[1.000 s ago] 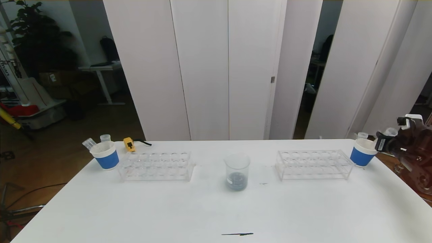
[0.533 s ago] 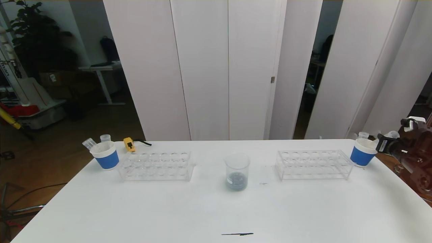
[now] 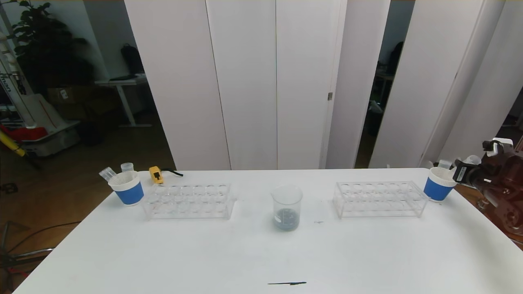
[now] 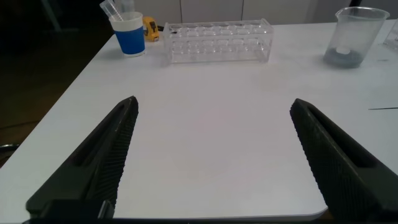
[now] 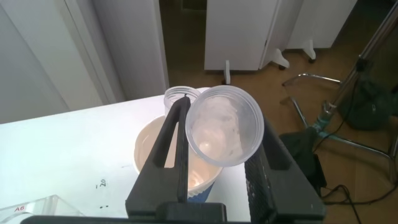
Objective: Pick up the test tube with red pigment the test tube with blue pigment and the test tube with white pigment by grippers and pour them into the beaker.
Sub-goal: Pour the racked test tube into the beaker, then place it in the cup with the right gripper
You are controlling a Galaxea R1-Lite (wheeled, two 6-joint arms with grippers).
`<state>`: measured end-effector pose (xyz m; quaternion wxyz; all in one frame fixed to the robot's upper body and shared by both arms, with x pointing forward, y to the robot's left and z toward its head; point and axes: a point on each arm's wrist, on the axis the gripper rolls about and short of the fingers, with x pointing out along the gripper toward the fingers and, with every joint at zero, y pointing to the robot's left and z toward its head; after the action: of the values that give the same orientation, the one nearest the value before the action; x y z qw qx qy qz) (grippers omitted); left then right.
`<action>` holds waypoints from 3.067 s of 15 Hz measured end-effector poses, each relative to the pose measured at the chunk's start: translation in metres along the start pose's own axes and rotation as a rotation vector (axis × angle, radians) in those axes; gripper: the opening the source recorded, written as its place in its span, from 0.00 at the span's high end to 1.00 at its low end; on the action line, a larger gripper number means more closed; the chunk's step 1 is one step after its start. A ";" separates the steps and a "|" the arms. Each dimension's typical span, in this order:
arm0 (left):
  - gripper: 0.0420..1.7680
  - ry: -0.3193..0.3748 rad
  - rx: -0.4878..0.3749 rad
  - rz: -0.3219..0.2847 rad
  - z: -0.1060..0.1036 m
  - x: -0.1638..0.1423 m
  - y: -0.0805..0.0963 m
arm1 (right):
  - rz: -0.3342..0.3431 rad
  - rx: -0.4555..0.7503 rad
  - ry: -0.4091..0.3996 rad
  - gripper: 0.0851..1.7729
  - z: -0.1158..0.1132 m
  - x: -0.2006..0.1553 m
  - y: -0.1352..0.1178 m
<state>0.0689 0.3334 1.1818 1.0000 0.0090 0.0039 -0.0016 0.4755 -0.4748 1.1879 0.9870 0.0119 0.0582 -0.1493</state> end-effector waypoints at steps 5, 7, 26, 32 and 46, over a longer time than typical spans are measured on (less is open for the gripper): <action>0.01 0.000 0.000 0.000 0.000 0.000 0.000 | 0.033 0.037 0.004 0.70 0.000 0.000 0.012; 0.01 0.000 0.000 0.000 0.000 0.000 0.000 | 0.044 0.038 0.008 0.70 -0.001 0.000 0.017; 0.01 0.000 0.000 0.000 0.000 0.000 0.000 | 0.030 0.038 0.046 0.01 -0.013 0.001 0.012; 0.01 0.000 0.000 0.000 0.000 0.000 0.000 | 0.032 0.037 -0.008 0.01 0.008 -0.005 0.008; 0.01 0.000 0.000 0.000 0.000 0.000 0.000 | 0.189 0.014 -0.159 0.01 0.193 -0.245 0.020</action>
<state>0.0689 0.3334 1.1818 0.9999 0.0091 0.0039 -0.0018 0.2706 -0.3915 1.4091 0.9981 0.0126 -0.0225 -0.0566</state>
